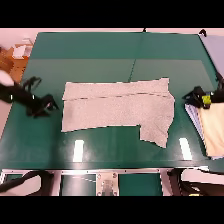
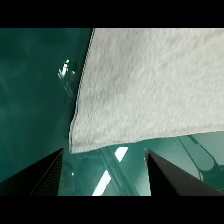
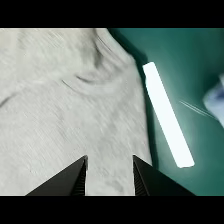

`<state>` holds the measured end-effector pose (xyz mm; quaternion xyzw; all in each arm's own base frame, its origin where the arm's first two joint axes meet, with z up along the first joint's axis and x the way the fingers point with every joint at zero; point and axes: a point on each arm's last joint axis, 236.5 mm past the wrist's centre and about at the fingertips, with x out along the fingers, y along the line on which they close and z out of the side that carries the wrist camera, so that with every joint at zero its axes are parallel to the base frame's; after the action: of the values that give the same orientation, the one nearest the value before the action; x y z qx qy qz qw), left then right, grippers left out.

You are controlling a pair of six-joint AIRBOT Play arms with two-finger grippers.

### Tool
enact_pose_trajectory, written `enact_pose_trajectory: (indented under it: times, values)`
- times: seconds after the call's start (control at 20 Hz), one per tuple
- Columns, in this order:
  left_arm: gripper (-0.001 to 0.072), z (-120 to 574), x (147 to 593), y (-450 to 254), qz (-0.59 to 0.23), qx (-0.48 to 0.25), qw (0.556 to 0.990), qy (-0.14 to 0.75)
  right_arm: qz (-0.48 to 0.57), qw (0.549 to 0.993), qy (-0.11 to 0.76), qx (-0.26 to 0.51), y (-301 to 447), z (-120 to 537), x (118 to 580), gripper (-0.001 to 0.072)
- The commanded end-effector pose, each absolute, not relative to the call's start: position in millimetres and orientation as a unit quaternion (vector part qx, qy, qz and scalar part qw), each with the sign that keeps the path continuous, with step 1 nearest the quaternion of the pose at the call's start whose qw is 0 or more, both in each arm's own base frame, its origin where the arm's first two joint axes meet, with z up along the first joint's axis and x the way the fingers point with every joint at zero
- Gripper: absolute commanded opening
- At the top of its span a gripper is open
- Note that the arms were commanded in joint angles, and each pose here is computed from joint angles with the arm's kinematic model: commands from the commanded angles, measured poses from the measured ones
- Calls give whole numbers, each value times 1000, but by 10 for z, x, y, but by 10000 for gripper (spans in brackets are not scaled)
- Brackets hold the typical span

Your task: Fold the shirts.

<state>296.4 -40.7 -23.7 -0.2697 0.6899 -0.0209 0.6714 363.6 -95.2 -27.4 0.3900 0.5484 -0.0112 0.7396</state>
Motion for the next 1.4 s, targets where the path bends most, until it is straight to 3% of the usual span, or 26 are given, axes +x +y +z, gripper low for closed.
enact_pose_trajectory:
  times: [0.0, 0.15, 0.25, 0.55, 0.65, 0.9, 0.95, 1.0, 1.05, 1.3, 1.35]
  values:
    - [581, -484, 2503, -590, 23, -356, 701, 618, -58, 722, 520, 453, -917, -417, 3263, 328]
    - [581, -651, 2497, -696, 39, -436, 716, 544, -61, 709, 523, 468, -790, -543, 3150, 331]
    - [581, -820, 2444, -716, 58, -470, 700, 534, -58, 702, 525, 478, -727, -587, 3117, 331]
    - [579, -876, 2597, -673, 84, -507, 707, 485, -51, 719, 492, 488, -757, -510, 3278, 331]
    - [419, -805, 2748, -758, 74, -502, 731, 457, -53, 723, 490, 485, -767, -515, 3297, 331]
    - [419, -1035, 2667, -1038, 81, -502, 706, 493, -57, 725, 487, 484, -786, -518, 3308, 332]
    - [363, -1038, 2667, -1030, 83, -502, 706, 492, -56, 725, 487, 484, -785, -517, 3307, 332]
    - [95, -1014, 2695, -1020, 79, -498, 712, 488, -55, 724, 488, 485, -777, -516, 3303, 332]
    - [22, -995, 2713, -1021, 75, -493, 717, 487, -52, 722, 491, 485, -759, -514, 3292, 331]
    - [21, -982, 2724, -1016, 69, -481, 724, 489, -49, 681, 546, 485, -606, -610, 3015, 345]
    - [21, -984, 2720, -1016, 66, -476, 727, 490, -56, 670, 556, 488, -583, -662, 2942, 453]
